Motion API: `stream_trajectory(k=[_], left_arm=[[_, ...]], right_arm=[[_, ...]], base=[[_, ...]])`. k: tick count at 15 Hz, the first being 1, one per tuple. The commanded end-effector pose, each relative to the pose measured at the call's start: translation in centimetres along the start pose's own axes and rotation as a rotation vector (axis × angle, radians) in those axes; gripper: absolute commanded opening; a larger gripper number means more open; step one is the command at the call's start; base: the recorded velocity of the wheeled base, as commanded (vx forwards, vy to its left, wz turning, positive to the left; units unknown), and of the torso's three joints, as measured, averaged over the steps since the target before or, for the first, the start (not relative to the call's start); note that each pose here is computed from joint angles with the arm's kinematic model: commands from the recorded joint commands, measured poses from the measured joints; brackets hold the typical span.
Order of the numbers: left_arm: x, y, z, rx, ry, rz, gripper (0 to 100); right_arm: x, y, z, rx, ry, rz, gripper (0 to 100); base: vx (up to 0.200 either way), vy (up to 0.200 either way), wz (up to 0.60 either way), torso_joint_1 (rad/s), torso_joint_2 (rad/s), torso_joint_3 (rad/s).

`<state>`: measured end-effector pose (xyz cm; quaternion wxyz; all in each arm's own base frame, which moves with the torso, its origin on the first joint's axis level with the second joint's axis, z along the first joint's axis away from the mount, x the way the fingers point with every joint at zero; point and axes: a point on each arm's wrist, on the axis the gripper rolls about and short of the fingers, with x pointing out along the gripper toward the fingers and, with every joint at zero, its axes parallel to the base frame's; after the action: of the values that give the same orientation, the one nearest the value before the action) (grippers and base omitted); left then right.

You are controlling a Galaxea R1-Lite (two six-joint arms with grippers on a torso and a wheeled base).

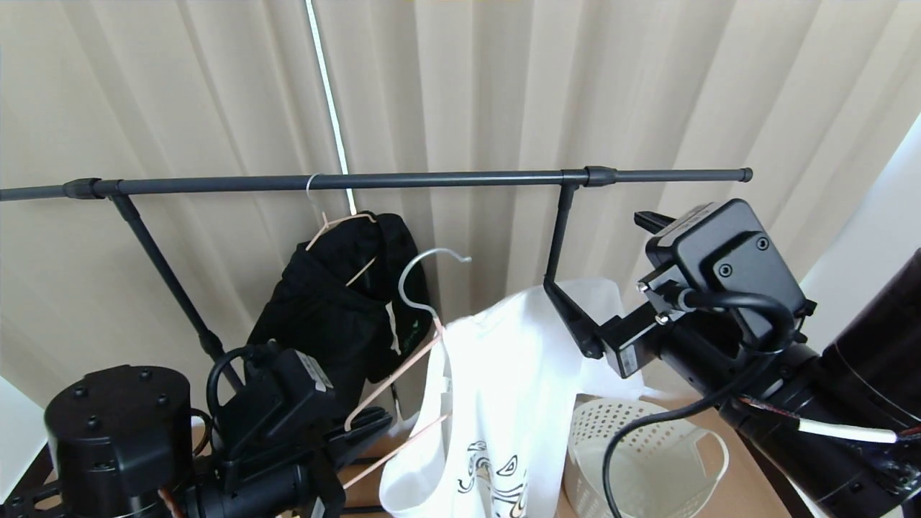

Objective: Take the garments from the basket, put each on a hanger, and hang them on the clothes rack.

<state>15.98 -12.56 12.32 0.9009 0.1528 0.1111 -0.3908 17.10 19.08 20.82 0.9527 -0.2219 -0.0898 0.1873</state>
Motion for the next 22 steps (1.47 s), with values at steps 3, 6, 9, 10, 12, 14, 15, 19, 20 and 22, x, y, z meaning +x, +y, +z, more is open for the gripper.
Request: stream_trajectory(k=[3,6,9,10,12,14,15,19,20,22], left_arm=[[-0.8,-0.2,-1.5,-0.006,0.031,-0.006,0],[-1.2,0.1,-2.4,-0.026,0.043,-0.063,0],[-1.5,0.1,-2.5,0.002,0.041,-0.066,0],[-1.4,0.0,-2.6,0.017,0.048,-0.069,0],[-1.0,0.1,-2.9,0.012,0.066,-0.071,0],[-0.6,0.1,-3.0,0.013,0.070,-0.074,0],[-0.4,0.2,-3.1,0.017,0.063,-0.070,0],[-0.3,0.2,-3.1,0.025,0.035,-0.062,0],[-0.3,0.3,-2.9,0.047,0.024,-0.060,0],[-0.2,0.5,-2.9,0.080,0.019,-0.061,0]], right_arm=[[-3.5,-3.0,1.3,-0.016,0.039,0.072,100],[-4.0,-5.0,0.4,-0.044,0.125,0.183,100],[-5.0,-6.3,-0.5,-0.045,0.202,0.332,100],[-5.4,-7.3,-0.3,-0.029,0.264,0.448,100],[-5.0,-8.2,1.3,-0.002,0.281,0.579,100],[-3.1,-8.3,2.5,-0.011,0.327,0.692,100],[-1.9,-8.2,2.9,-0.022,0.332,0.758,100],[4.1,-7.9,3.1,-0.119,0.447,0.930,100],[5.7,-7.5,3.0,-0.119,0.489,0.944,100],[7.4,-7.1,2.7,-0.147,0.521,0.910,100]], base=[[0.000,0.000,0.00,0.000,0.00,0.000],[0.000,0.000,0.00,0.000,0.00,0.000],[0.000,0.000,0.00,0.000,0.00,0.000],[0.000,0.000,0.00,0.000,0.00,0.000],[0.000,0.000,0.00,0.000,0.00,0.000],[0.000,0.000,0.00,0.000,0.00,0.000],[0.000,0.000,0.00,0.000,0.00,0.000],[0.000,0.000,0.00,0.000,0.00,0.000],[0.000,0.000,0.00,0.000,0.00,0.000],[0.000,0.000,0.00,0.000,0.00,0.000]])
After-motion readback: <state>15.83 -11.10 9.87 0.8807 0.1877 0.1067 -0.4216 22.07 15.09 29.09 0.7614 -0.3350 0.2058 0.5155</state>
